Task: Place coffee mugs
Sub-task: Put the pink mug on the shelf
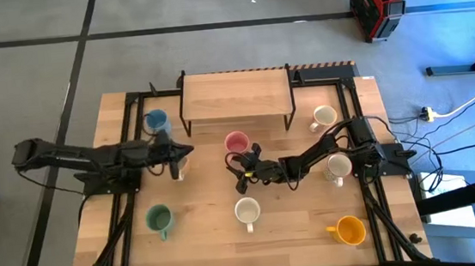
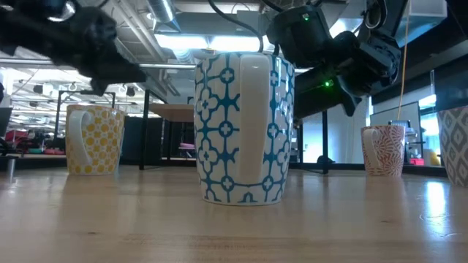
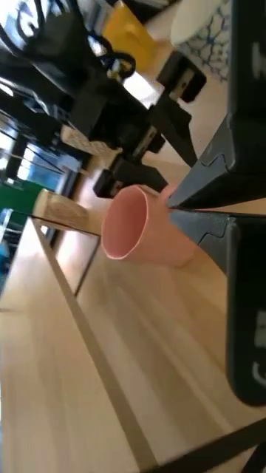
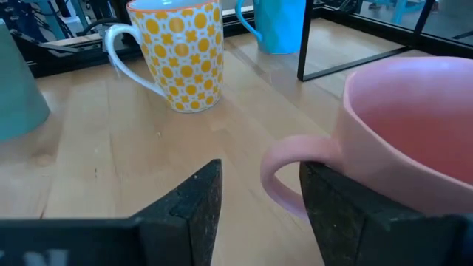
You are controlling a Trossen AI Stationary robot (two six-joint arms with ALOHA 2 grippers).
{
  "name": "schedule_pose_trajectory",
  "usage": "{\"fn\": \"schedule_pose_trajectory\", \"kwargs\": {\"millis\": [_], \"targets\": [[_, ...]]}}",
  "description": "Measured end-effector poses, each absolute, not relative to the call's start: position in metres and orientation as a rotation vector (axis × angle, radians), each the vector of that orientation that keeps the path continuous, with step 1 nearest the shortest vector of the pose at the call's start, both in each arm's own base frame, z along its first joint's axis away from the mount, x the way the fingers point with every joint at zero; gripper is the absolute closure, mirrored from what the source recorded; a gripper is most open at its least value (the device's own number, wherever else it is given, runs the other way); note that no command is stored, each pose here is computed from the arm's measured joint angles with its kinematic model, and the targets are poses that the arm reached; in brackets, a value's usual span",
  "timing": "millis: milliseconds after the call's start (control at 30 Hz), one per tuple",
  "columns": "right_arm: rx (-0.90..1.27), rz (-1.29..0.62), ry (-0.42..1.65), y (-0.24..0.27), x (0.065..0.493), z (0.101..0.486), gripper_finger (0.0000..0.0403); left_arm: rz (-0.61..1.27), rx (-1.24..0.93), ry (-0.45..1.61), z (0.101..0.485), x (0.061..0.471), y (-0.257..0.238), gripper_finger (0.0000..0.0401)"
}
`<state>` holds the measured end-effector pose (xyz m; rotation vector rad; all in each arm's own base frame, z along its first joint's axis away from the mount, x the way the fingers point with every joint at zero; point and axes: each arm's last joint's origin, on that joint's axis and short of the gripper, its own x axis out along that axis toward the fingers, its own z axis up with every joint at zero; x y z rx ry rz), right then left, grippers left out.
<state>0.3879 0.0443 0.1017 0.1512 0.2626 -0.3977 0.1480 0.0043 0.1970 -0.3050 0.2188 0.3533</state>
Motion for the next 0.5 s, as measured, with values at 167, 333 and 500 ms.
{"fn": "schedule_pose_trajectory", "kwargs": {"millis": [167, 333, 500], "targets": [[0.151, -0.397, 0.263, 0.044, 0.388, 0.102, 0.0228, 0.365, -0.291, 0.361, 0.201, 0.177, 0.008, 0.0392], [0.151, -0.397, 0.263, 0.044, 0.388, 0.102, 0.0228, 0.395, -0.28, 0.534, 0.199, 0.204, 0.016, 0.0392], [0.151, -0.397, 0.263, 0.044, 0.388, 0.102, 0.0228, 0.434, -0.244, 0.616, 0.199, 0.229, 0.029, 0.0392]]}}
